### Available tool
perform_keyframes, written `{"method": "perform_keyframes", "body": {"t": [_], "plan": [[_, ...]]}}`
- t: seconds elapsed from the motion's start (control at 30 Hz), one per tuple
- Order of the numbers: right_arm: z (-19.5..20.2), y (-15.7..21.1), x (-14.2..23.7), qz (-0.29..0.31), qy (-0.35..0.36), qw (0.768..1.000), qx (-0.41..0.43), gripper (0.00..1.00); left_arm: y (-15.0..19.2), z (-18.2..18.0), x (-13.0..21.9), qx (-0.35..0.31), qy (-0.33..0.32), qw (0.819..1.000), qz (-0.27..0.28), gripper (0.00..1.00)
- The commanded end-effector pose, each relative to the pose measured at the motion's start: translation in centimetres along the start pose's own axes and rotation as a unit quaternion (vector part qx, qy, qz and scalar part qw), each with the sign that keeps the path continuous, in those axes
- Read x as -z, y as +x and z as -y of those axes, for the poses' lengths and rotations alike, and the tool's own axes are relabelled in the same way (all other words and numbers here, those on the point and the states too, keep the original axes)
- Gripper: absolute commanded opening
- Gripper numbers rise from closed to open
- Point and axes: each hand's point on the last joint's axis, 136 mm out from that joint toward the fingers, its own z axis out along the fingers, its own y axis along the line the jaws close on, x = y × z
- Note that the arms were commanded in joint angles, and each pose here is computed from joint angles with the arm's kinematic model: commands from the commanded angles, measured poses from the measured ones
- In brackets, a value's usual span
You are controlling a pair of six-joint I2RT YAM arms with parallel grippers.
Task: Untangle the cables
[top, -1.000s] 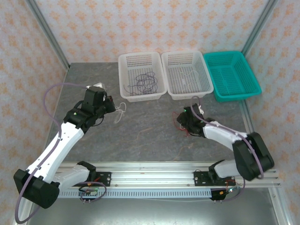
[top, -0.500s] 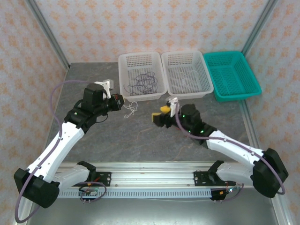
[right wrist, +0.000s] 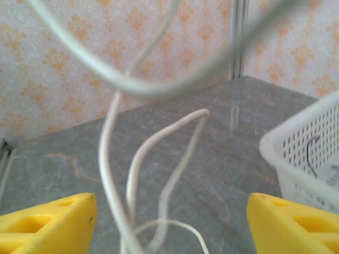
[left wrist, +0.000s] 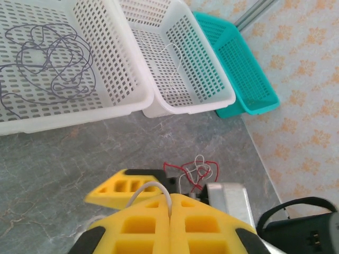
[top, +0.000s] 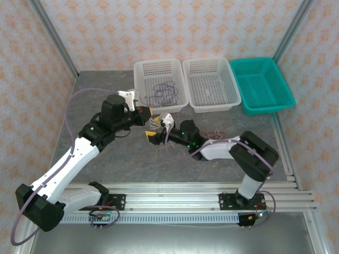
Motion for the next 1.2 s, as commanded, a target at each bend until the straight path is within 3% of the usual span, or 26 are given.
{"method": "perform_keyframes", "body": {"t": [0.0, 0.1, 0.17, 0.2, 0.43, 0.73, 0.8, 0.93, 1.1, 1.17], "plan": [[0.8, -2.9, -1.1, 0.063, 0.025, 0.996, 0.051, 0.59, -2.7, 1.3, 1.4, 0.013, 0.005, 0.999, 0.044, 0.0], [2.6, -1.0, -1.1, 0.033, 0.073, 0.994, 0.073, 0.29, -4.0, 1.2, 3.2, 0.022, -0.006, 0.997, 0.076, 0.0], [3.8, 0.3, -0.7, 0.013, 0.1, 0.992, 0.073, 0.04, -5.0, 1.1, 4.5, 0.039, -0.003, 0.994, 0.098, 0.0], [4.6, 0.8, -0.2, 0.008, 0.119, 0.991, 0.065, 0.0, -5.5, 0.7, 5.1, 0.05, -0.007, 0.993, 0.11, 0.0], [10.3, 3.6, 5.2, -0.012, 0.243, 0.97, -0.009, 0.0, -7.1, -3.6, 9.2, 0.085, -0.09, 0.978, 0.17, 0.0], [15.2, 2.4, 14.0, -0.001, 0.383, 0.922, -0.061, 0.0, -5.4, -10.9, 13.9, 0.067, -0.293, 0.936, 0.181, 0.0], [14.7, 1.2, 14.4, 0.004, 0.37, 0.928, -0.047, 0.0, -4.7, -10.8, 12.6, 0.06, -0.271, 0.947, 0.161, 0.0], [12.9, -2.0, 13.8, 0.011, 0.32, 0.946, -0.045, 0.0, -2.9, -7.9, 6.7, 0.057, -0.125, 0.986, 0.099, 0.0], [12.2, -6.7, 14.6, 0.044, 0.315, 0.947, -0.046, 0.0, -2.5, -7.5, 4.8, 0.066, -0.092, 0.99, 0.083, 0.01], [10.6, -7.7, 13.6, 0.036, 0.265, 0.963, -0.034, 0.0, -2.9, -7.0, 5.1, 0.061, -0.079, 0.99, 0.096, 0.0]]}}
